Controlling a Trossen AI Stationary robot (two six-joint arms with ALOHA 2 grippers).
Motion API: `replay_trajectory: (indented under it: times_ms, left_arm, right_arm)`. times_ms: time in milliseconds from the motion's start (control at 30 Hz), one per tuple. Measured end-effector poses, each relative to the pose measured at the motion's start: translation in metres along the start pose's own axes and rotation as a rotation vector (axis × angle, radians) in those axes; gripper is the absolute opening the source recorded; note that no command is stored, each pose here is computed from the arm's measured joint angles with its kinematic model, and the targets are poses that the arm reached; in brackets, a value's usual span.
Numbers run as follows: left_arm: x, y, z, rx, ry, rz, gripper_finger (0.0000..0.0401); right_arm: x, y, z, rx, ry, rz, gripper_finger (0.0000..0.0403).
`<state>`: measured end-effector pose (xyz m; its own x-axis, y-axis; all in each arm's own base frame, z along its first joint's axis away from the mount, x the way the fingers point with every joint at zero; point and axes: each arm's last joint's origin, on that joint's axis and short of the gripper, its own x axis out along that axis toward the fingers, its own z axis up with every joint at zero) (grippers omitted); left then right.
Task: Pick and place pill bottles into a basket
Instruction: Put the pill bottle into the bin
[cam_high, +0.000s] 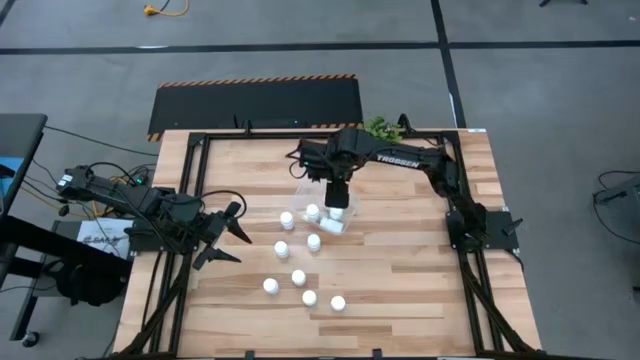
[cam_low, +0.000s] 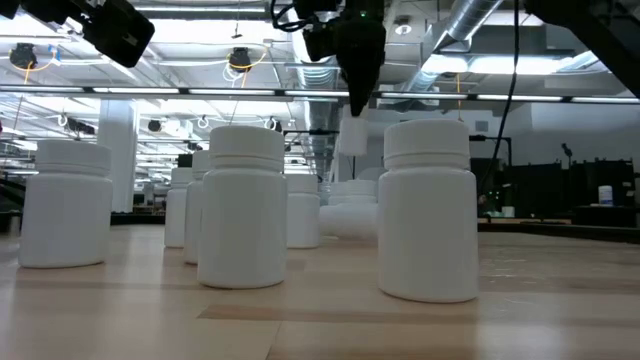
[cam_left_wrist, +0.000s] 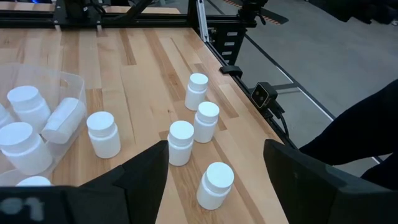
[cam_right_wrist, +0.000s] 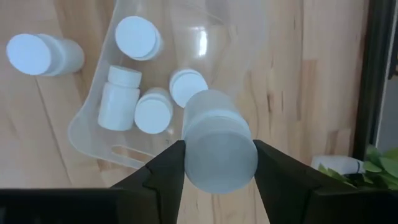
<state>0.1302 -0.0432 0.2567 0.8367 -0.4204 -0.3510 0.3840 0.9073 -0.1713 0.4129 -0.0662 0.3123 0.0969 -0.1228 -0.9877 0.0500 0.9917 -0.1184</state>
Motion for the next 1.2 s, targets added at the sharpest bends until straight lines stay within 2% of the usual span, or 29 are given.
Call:
replay_trajectory:
  times_ms: [200, 500, 667, 900, 1200]
  left_arm:
    - [0.0, 0.0, 0.0, -0.008, 0.0, 0.0, 0.0251]
    - [0.0, 0.0, 0.0, -0.009, 0.0, 0.0, 0.0251]
    - [0.0, 0.0, 0.0, -0.011, 0.0, 0.0, 0.0251]
    - [0.0, 0.0, 0.0, -0.013, 0.0, 0.0, 0.0251]
    - [0.0, 0.0, 0.0, -0.015, -0.002, 0.01, 0.0251]
  right_arm:
    - [-0.001, 0.011, 0.001, -0.027, -0.004, 0.008, 0.015]
    - [-0.004, 0.027, 0.002, -0.039, -0.009, 0.013, 0.0163]
    - [-0.017, 0.031, -0.006, -0.04, -0.033, 0.013, 0.015]
    - [-0.036, 0.029, -0.018, 0.01, -0.073, 0.009, 0.0156]
    - [-0.032, 0.026, -0.016, -0.017, -0.062, 0.005, 0.0151]
